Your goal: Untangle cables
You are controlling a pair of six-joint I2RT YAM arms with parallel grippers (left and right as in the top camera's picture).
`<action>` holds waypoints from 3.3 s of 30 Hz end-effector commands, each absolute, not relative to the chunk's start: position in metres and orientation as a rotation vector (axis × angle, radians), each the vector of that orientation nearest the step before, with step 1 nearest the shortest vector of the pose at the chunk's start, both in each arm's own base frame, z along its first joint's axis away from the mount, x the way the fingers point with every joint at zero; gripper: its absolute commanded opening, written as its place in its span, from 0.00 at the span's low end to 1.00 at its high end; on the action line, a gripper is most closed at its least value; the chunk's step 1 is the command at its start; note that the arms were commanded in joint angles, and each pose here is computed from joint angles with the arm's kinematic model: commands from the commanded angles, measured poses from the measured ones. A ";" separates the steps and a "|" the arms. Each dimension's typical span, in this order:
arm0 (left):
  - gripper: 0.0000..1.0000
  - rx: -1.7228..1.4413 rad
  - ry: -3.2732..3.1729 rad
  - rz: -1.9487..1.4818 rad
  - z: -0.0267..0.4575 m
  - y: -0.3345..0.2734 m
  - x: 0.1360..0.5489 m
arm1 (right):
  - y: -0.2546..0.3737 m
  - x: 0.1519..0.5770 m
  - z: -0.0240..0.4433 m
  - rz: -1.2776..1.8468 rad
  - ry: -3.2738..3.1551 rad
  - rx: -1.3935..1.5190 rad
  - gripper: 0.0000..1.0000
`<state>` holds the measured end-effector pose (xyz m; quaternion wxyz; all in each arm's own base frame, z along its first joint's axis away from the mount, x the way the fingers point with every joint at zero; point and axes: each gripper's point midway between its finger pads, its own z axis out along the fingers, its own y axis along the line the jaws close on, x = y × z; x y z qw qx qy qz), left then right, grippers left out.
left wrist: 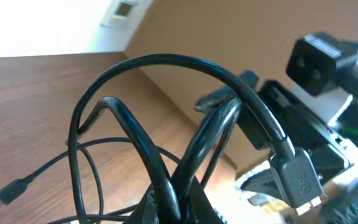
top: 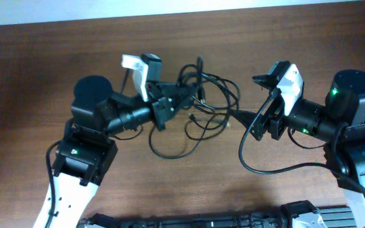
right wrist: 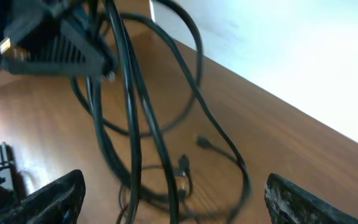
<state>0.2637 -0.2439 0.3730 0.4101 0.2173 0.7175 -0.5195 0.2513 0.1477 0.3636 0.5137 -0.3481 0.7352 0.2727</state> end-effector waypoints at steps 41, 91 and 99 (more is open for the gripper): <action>0.00 0.381 1.950 -1.271 0.344 -0.262 0.285 | 0.157 0.268 0.375 0.819 1.783 -0.722 0.99; 0.99 0.301 1.815 -0.388 0.362 -0.133 0.322 | 0.118 0.278 0.320 0.584 2.094 -0.513 0.98; 0.99 0.175 2.023 -0.244 0.316 -0.093 0.319 | 0.132 0.276 0.308 0.735 2.153 -0.512 0.99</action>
